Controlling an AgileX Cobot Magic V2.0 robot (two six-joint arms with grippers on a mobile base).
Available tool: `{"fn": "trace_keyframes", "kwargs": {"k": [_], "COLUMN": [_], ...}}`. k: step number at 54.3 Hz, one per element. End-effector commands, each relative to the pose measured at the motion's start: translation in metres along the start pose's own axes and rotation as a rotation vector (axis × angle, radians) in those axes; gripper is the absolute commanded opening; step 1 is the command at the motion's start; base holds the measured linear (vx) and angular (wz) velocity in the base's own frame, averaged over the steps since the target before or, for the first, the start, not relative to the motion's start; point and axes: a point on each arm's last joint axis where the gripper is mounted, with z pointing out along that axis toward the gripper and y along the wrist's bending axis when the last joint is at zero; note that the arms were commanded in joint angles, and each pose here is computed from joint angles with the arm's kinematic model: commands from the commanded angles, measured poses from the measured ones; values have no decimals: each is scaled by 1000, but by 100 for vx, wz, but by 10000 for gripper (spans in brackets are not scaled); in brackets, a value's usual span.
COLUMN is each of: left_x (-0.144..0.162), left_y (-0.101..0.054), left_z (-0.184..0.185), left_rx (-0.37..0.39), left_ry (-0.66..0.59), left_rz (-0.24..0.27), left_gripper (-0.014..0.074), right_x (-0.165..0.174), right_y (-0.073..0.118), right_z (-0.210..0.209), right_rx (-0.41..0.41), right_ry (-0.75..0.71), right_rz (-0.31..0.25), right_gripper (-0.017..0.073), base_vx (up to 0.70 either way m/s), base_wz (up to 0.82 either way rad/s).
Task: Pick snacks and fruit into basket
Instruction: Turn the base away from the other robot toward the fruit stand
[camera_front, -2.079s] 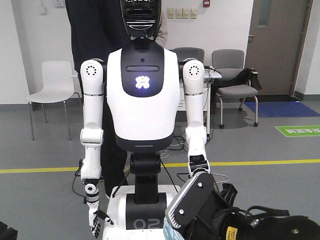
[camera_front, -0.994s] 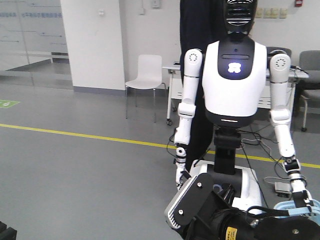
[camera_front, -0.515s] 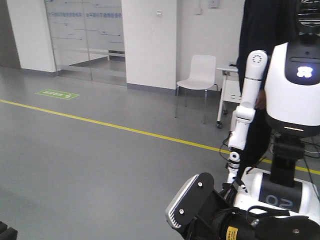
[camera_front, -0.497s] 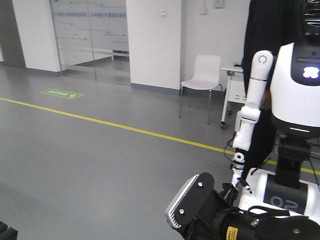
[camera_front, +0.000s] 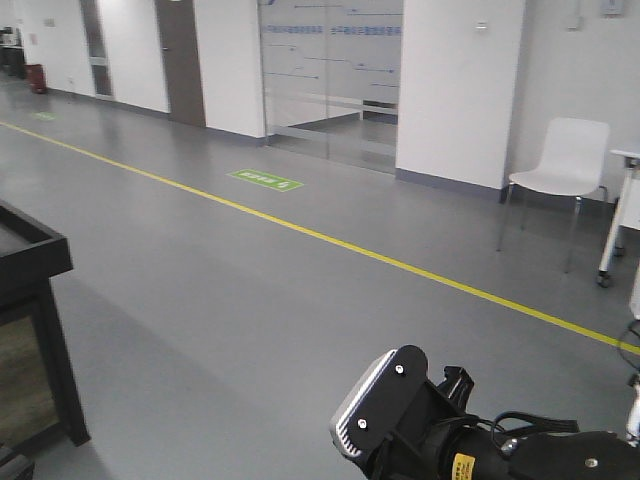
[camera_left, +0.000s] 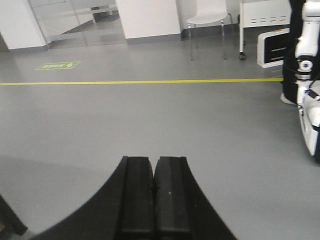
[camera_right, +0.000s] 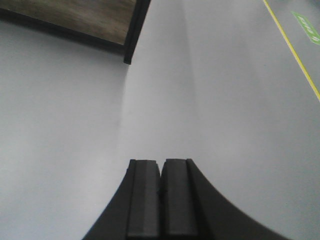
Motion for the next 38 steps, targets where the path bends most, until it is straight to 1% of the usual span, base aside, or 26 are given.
{"fn": "trace_keyframes", "kwargs": {"k": [1, 38], "left_x": [-16, -16], "left_y": [-1, -1], "left_z": [-2, -2], "left_rx": [25, 25], "left_ry": [-81, -81], "left_rz": [-14, -14], "left_gripper": [3, 3], "right_x": [-16, -16], "right_y": [-8, -8], "right_z": [-12, -12], "right_rx": [44, 45], "right_ry": [-53, -53], "right_rz": [-56, -56], "right_gripper": [-13, -13], "base_vx": [12, 17], "base_wz": [60, 60]}}
